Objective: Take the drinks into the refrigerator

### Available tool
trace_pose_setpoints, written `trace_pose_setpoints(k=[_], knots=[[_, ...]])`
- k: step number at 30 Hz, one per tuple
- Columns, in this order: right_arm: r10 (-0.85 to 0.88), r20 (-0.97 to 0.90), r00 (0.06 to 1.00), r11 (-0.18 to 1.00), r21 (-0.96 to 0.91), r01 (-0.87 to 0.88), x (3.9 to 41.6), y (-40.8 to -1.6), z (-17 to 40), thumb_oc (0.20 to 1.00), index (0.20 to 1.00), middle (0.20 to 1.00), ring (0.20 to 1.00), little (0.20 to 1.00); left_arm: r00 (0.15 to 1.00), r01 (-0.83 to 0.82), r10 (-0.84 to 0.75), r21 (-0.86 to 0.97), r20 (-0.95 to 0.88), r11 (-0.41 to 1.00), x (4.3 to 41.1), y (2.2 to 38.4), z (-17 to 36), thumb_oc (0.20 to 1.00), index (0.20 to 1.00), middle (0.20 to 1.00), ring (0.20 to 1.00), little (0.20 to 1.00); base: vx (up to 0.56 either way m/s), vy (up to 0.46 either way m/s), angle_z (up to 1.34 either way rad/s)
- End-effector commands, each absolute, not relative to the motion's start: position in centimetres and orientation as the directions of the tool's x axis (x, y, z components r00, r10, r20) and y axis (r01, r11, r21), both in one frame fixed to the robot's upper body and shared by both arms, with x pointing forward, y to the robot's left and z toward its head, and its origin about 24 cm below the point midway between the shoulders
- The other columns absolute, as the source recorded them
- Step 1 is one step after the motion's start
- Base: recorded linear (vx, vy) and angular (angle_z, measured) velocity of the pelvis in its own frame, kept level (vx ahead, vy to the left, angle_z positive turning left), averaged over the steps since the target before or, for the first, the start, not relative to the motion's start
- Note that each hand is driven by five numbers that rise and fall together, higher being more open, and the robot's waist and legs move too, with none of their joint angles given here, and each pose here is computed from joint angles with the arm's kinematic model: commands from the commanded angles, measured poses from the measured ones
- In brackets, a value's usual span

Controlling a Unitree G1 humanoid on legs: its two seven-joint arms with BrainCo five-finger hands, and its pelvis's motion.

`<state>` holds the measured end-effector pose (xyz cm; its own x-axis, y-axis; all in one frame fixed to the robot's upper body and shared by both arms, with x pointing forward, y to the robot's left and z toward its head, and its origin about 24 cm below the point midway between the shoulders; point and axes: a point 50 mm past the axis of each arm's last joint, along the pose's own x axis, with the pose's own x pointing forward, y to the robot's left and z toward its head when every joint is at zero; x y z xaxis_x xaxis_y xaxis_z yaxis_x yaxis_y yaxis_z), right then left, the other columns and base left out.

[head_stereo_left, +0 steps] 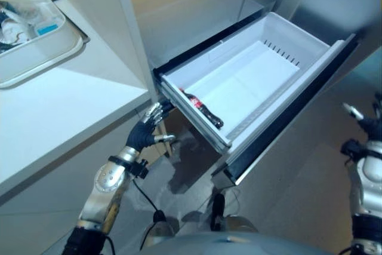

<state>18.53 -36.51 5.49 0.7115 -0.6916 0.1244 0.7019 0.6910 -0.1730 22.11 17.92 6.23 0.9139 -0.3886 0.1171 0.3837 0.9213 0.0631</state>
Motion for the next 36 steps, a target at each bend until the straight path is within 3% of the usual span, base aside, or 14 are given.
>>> trace_pose_setpoints(k=[1, 2, 5, 8, 12, 14, 15, 21, 27, 29, 30, 36], knots=[[-0.746, 0.149, 0.649, 0.640, -0.110, 0.761, 18.6, -37.4, 5.8, 0.551, 0.551, 0.551, 0.551, 0.551, 0.895, 0.387, -0.402, 0.110, 0.194, 0.915, 22.3, 18.1, 7.8, 1.000, 1.000, 1.000, 1.000, 1.000, 0.00, 0.000, 0.00], [-0.762, 0.062, 0.644, 0.631, -0.146, 0.762, 18.0, -37.5, 3.8, 0.200, 0.200, 0.200, 0.200, 0.200, 0.898, 0.378, -0.393, 0.110, 0.197, 0.919, 22.3, 18.3, 7.9, 1.000, 1.000, 1.000, 1.000, 1.000, 0.00, 0.000, 0.00], [-0.760, -0.216, 0.613, 0.650, -0.276, 0.708, 16.4, -36.6, -2.4, 0.200, 0.200, 0.200, 0.200, 0.200, 0.899, 0.375, -0.387, 0.098, 0.206, 0.922, 22.2, 18.4, 8.0, 1.000, 1.000, 1.000, 1.000, 1.000, 0.00, 0.000, 0.00], [-0.698, -0.350, 0.624, 0.716, -0.333, 0.614, 17.2, -35.0, -5.2, 0.200, 0.200, 0.200, 0.200, 0.200, 0.895, 0.384, -0.391, 0.075, 0.215, 0.920, 22.5, 18.0, 8.0, 1.000, 1.000, 1.000, 1.000, 1.000, 0.00, 0.000, 0.00], [-0.523, -0.445, 0.727, 0.849, -0.344, 0.401, 20.8, -30.7, -6.7, 0.200, 0.200, 0.200, 0.200, 0.200, 0.890, 0.399, -0.399, 0.047, 0.218, 0.916, 22.7, 17.2, 7.9, 1.000, 1.000, 1.000, 1.000, 1.000, 0.00, 0.000, 0.02], [-0.480, -0.430, 0.765, 0.869, -0.352, 0.347, 22.0, -29.8, -6.3, 0.200, 0.200, 0.200, 0.200, 0.200, 0.892, 0.395, -0.395, 0.045, 0.220, 0.918, 22.7, 17.2, 7.9, 1.000, 1.000, 1.000, 1.000, 1.000, -0.01, -0.001, 0.03], [-0.373, -0.416, 0.829, 0.900, -0.381, 0.214, 24.5, -27.6, -5.5, 0.200, 0.200, 0.200, 0.200, 0.200, 0.892, 0.400, -0.399, 0.038, 0.215, 0.916, 22.7, 16.9, 7.7, 1.000, 1.000, 1.000, 1.000, 1.000, 0.00, -0.001, 0.09], [-0.117, -0.248, 0.962, 0.882, -0.470, -0.014, 30.8, -21.5, -0.8, 0.200, 0.200, 0.200, 0.200, 0.200, 0.897, 0.387, -0.387, 0.044, 0.213, 0.921, 22.7, 16.7, 7.7, 1.000, 1.000, 1.000, 1.000, 1.000, 0.00, 0.003, 0.18], [0.094, -0.083, 0.992, 0.764, -0.633, -0.125, 35.8, -17.0, 5.6, 0.200, 0.200, 0.200, 0.200, 0.200, 0.899, 0.387, -0.382, 0.018, 0.214, 0.922, 22.7, 16.5, 7.5, 1.000, 1.000, 1.000, 1.000, 1.000, 0.02, 0.010, 0.17], [0.107, -0.064, 0.992, 0.749, -0.651, -0.123, 36.2, -16.7, 6.3, 0.200, 0.200, 0.200, 0.200, 0.200, 0.900, 0.386, -0.380, 0.015, 0.215, 0.922, 22.7, 16.5, 7.5, 1.000, 1.000, 1.000, 1.000, 1.000, 0.02, 0.004, 0.15], [0.187, 0.006, 0.982, 0.673, -0.729, -0.124, 37.3, -15.4, 9.1, 0.200, 0.200, 0.200, 0.200, 0.200, 0.901, 0.386, -0.378, 0.004, 0.212, 0.922, 22.7, 16.4, 7.4, 1.000, 1.000, 1.000, 1.000, 1.000, 0.02, 0.019, 0.10], [0.339, 0.100, 0.936, 0.526, -0.845, -0.100, 38.5, -11.9, 13.6, 0.200, 0.200, 0.200, 0.200, 0.200, 0.902, 0.387, -0.378, -0.005, 0.211, 0.922, 23.1, 16.1, 7.2, 1.000, 1.000, 1.000, 1.000, 1.000, 0.01, 0.012, 0.08]])
